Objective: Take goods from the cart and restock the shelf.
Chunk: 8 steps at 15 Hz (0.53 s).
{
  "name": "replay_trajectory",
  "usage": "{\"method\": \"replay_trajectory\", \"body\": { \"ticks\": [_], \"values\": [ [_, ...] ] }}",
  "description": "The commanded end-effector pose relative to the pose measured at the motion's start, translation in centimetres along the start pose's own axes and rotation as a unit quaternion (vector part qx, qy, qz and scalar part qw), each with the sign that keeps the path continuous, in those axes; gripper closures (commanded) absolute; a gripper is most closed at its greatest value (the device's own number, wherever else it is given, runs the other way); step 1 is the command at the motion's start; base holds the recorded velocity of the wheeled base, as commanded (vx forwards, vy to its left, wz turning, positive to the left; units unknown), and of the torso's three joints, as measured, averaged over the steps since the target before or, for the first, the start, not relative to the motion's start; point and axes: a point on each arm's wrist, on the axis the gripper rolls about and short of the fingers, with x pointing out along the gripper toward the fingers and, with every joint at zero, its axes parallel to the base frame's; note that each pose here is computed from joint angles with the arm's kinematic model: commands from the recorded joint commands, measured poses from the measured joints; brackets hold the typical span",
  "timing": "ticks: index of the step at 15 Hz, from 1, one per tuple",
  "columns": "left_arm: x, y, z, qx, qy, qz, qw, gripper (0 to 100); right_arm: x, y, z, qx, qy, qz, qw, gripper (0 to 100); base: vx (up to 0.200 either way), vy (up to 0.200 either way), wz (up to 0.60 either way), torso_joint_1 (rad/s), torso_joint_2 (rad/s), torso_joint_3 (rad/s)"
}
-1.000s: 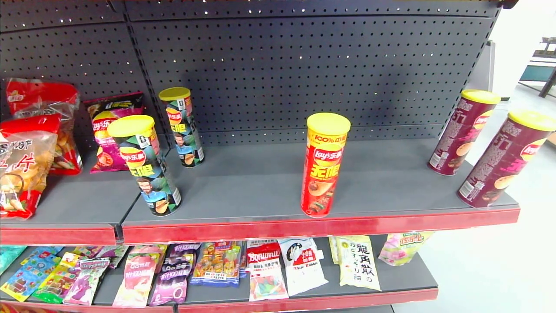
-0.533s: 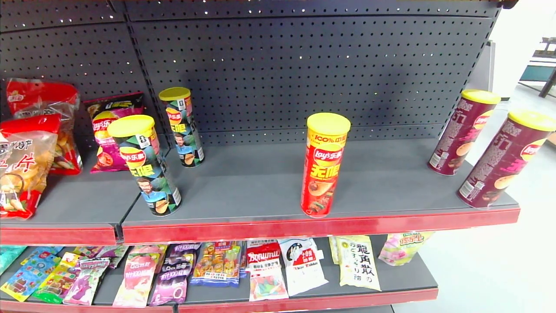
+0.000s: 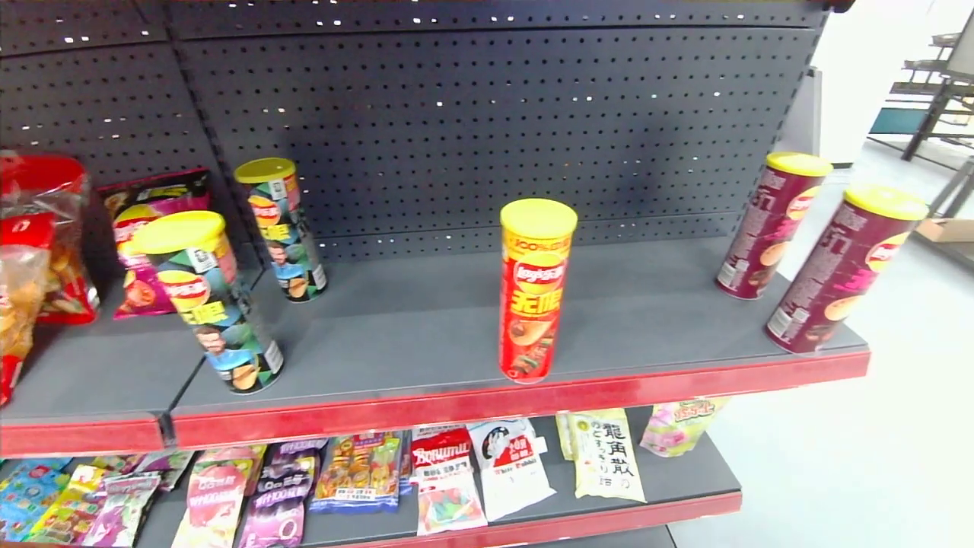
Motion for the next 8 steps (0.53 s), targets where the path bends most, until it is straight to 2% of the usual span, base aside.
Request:
{"method": "replay_trajectory", "body": {
  "ticks": [1,2,5,8],
  "values": [
    [0.1,0.0,0.0,-0.001,0.001,0.000,1.0000,100,0.0,0.0,0.0,0.000,0.000,0.001,1.000,0,0.000,0.000,-0.60,0.007,0.01,-0.007],
    [0.1,0.0,0.0,-0.001,0.001,0.000,1.0000,100,0.0,0.0,0.0,0.000,0.000,0.001,1.000,0,0.000,0.000,-0.60,0.002,0.00,-0.002],
    [0.1,0.0,0.0,-0.003,0.003,0.000,1.0000,100,0.0,0.0,0.0,0.000,0.000,0.001,1.000,0,0.000,0.000,0.00,0.000,0.00,0.000],
    [1.1,0.4,0.1,-0.013,0.026,-0.002,0.9996,100,0.0,0.0,0.0,0.000,0.000,0.001,1.000,0,0.000,0.000,0.00,0.000,0.00,0.000]
  ]
}}
